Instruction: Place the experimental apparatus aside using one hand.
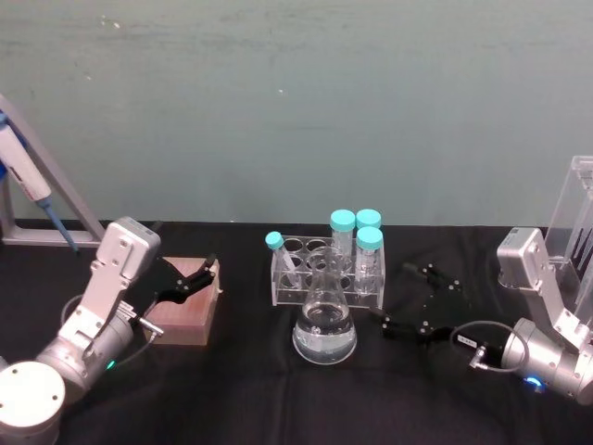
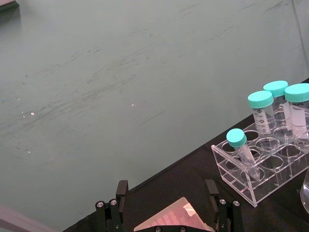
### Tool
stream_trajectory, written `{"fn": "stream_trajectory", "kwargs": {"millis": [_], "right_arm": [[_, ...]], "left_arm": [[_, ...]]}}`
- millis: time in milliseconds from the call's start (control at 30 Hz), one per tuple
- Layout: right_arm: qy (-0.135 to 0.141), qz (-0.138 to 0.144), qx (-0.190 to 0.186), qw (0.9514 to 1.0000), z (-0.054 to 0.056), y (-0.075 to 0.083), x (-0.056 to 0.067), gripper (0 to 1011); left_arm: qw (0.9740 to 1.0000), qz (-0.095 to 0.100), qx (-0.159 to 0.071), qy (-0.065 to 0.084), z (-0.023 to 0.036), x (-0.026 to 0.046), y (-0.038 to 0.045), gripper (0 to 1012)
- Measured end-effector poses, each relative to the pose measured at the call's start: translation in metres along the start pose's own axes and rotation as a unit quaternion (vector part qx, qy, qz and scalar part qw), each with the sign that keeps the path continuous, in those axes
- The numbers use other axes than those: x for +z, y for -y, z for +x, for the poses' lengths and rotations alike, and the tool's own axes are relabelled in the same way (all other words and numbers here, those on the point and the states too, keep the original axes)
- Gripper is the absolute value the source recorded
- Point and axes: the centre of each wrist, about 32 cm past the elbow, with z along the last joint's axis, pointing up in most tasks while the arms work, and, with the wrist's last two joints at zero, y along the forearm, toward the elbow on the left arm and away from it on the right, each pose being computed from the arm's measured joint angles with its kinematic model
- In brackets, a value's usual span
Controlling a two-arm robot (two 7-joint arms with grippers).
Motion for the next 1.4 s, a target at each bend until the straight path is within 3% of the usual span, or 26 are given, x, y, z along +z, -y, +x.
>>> {"fn": "stream_trajectory", "kwargs": {"millis": [1400], "right_arm": [[-0.001, 0.022, 0.071, 0.9972, 0.009, -0.032, 0.008, 1000]], "left_arm": [[1.0, 0.0, 0.0, 0.0, 0.0, 0.0, 0.0, 1000]]}}
